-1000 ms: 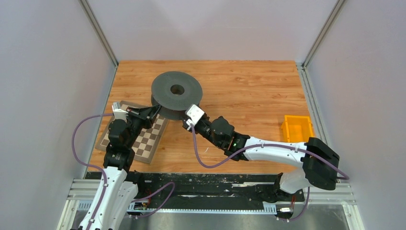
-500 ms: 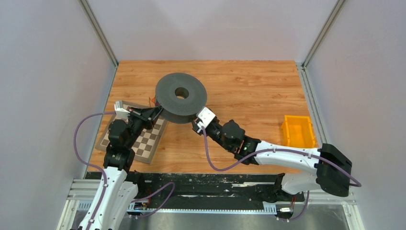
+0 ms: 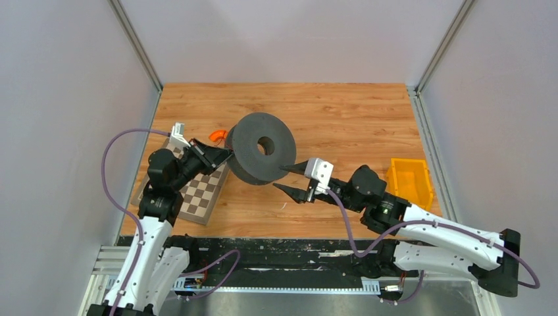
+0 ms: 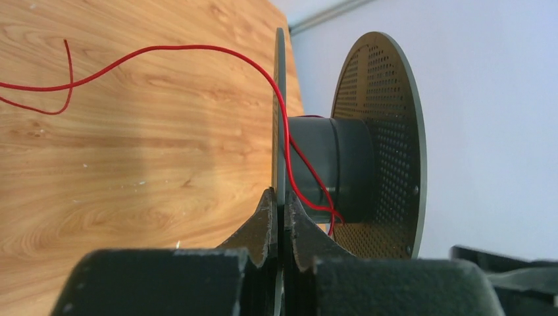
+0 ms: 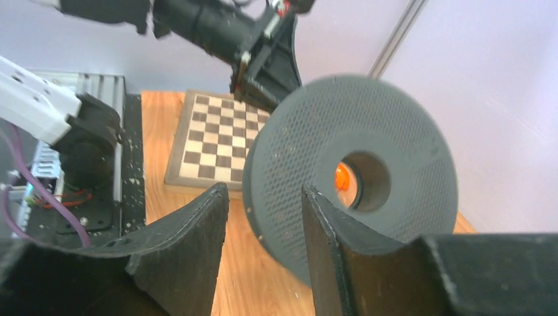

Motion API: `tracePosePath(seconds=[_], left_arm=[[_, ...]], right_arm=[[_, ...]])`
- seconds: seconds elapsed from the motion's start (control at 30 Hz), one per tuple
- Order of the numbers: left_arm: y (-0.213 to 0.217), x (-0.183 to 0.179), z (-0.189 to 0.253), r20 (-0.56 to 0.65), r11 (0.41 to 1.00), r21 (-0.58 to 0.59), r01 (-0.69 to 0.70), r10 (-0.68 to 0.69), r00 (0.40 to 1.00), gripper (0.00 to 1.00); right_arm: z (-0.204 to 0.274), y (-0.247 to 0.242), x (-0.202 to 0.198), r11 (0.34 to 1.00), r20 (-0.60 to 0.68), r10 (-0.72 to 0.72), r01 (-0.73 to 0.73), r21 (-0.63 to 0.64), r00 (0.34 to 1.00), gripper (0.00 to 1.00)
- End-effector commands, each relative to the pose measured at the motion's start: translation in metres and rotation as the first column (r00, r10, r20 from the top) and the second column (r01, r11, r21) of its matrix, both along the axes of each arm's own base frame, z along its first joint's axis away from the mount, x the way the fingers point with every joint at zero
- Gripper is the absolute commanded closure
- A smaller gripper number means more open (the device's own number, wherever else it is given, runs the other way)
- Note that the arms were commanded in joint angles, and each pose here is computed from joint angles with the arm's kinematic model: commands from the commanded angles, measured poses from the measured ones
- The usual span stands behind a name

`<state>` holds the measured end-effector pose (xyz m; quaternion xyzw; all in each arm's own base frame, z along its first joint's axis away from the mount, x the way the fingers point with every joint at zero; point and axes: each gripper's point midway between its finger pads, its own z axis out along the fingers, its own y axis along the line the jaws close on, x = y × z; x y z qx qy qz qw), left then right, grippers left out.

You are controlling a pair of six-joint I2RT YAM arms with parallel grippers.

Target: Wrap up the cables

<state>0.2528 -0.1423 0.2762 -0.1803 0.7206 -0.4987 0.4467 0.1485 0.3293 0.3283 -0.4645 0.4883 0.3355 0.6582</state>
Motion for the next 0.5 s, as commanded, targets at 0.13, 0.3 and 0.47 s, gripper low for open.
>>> tracePosePath(seconds=[0.13, 0.3, 0.47], left_arm=[[-0.028, -0.037, 0.022, 0.166, 0.914, 0.238, 0.328, -0.371, 0.914, 1.00], [-0.035, -0.057, 0.027, 0.191, 0.835, 0.327, 0.442, -0.516, 0.835, 1.00], [-0.037, -0.067, 0.032, 0.224, 0.789, 0.379, 0.483, -0.585, 0.780, 1.00]], right_arm=[[0.088, -0.013, 0.026, 0.999, 0.082, -0.038, 0.036, 0.026, 0.996, 0.44], [0.090, -0.020, 0.068, 0.995, 0.041, 0.048, -0.044, -0.090, 0.998, 0.42], [0.054, -0.017, 0.094, 0.952, -0.052, 0.229, -0.234, -0.199, 0.972, 0.42]])
